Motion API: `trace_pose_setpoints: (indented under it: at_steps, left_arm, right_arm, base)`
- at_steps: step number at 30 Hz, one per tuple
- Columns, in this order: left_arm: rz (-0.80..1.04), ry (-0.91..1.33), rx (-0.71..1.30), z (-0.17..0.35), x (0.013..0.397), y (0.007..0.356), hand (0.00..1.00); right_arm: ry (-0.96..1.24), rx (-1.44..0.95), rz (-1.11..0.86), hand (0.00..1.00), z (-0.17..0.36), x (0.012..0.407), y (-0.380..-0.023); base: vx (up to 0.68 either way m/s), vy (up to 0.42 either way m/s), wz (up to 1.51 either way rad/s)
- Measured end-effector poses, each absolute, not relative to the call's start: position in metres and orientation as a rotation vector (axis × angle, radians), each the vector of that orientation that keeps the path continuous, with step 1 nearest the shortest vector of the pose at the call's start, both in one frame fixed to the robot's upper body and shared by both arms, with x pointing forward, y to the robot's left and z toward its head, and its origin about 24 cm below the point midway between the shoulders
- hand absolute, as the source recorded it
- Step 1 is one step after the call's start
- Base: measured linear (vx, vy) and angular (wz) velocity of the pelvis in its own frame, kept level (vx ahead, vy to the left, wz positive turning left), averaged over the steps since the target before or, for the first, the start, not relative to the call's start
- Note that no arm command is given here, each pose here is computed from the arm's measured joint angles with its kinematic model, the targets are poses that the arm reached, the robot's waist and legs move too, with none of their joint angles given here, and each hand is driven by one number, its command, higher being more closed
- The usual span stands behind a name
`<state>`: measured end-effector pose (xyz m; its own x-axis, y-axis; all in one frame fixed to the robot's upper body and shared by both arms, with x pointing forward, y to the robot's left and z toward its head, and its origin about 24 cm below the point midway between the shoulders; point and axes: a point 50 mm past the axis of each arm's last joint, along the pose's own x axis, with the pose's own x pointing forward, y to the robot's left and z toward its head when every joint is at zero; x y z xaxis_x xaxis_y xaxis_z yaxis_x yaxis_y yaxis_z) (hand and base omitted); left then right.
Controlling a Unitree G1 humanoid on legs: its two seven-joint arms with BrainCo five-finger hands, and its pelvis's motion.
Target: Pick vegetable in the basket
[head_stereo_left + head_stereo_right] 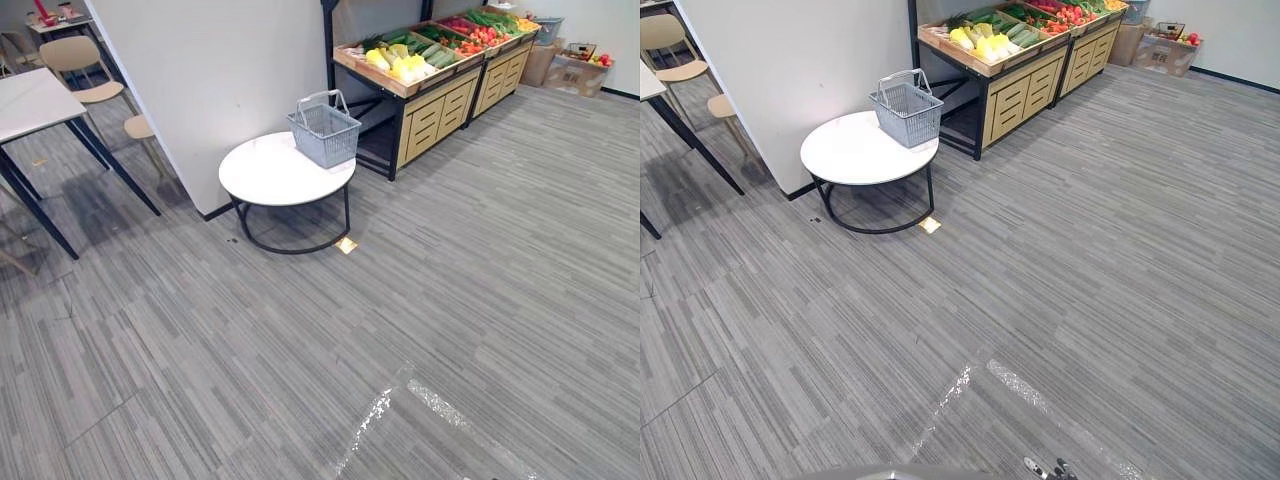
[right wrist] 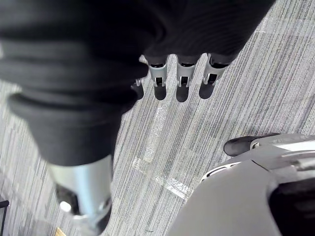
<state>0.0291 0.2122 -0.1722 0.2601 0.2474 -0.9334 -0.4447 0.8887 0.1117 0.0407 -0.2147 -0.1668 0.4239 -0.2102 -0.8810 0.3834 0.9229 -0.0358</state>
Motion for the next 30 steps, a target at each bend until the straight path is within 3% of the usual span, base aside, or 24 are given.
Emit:
trace_pose_setpoints:
  at_steps: [30]
  left_arm:
    - [0.597, 1.184, -0.223, -0.171, 0.0286, 0.2157, 0.0]
  right_arm:
    - [1.044, 0.267, -0.393, 0.0, -0.1674, 0.0447, -0.2086]
  base:
    - [-0.02, -0.007, 0.03]
